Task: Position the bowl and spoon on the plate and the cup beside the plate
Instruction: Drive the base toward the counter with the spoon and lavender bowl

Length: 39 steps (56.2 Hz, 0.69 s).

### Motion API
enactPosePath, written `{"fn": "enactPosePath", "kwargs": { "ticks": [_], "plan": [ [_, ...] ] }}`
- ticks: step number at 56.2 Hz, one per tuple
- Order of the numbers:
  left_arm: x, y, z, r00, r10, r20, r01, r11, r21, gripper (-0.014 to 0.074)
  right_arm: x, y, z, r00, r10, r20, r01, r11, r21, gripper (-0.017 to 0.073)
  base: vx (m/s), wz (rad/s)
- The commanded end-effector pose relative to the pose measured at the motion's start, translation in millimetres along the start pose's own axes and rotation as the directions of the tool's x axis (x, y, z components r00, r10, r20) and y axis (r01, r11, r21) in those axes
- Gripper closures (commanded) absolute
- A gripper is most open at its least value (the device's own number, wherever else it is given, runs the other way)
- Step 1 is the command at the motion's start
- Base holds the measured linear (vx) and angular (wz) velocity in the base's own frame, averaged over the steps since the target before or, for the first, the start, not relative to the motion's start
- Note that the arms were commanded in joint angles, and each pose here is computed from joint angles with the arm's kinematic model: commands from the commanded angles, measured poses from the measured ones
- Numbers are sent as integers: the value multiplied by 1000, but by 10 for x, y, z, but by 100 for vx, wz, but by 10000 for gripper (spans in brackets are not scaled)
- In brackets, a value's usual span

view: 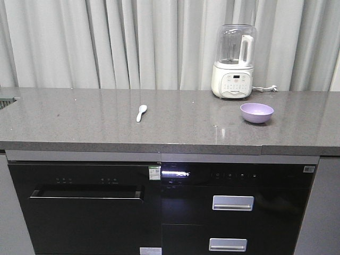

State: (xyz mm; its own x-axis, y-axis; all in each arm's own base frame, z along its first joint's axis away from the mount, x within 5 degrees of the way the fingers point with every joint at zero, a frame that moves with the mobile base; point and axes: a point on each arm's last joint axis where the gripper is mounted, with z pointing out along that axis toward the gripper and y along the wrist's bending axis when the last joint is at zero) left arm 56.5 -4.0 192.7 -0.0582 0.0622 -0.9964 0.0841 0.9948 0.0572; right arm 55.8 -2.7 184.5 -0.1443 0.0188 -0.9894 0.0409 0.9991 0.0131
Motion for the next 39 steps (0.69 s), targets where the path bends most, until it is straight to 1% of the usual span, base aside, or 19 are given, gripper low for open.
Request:
{"fn": "enactPosePath", "kwargs": {
  "ticks": [1,39],
  "plan": [
    [-163,1,-26,993,-2,115,2,1000,3,600,-60,2,-2,997,-4,82,4,1000,0,568,0,0],
    [-163,1,-26,993,-2,115,2,1000,3,600,-60,2,-2,997,-4,82,4,1000,0,568,0,0]
  ]
}}
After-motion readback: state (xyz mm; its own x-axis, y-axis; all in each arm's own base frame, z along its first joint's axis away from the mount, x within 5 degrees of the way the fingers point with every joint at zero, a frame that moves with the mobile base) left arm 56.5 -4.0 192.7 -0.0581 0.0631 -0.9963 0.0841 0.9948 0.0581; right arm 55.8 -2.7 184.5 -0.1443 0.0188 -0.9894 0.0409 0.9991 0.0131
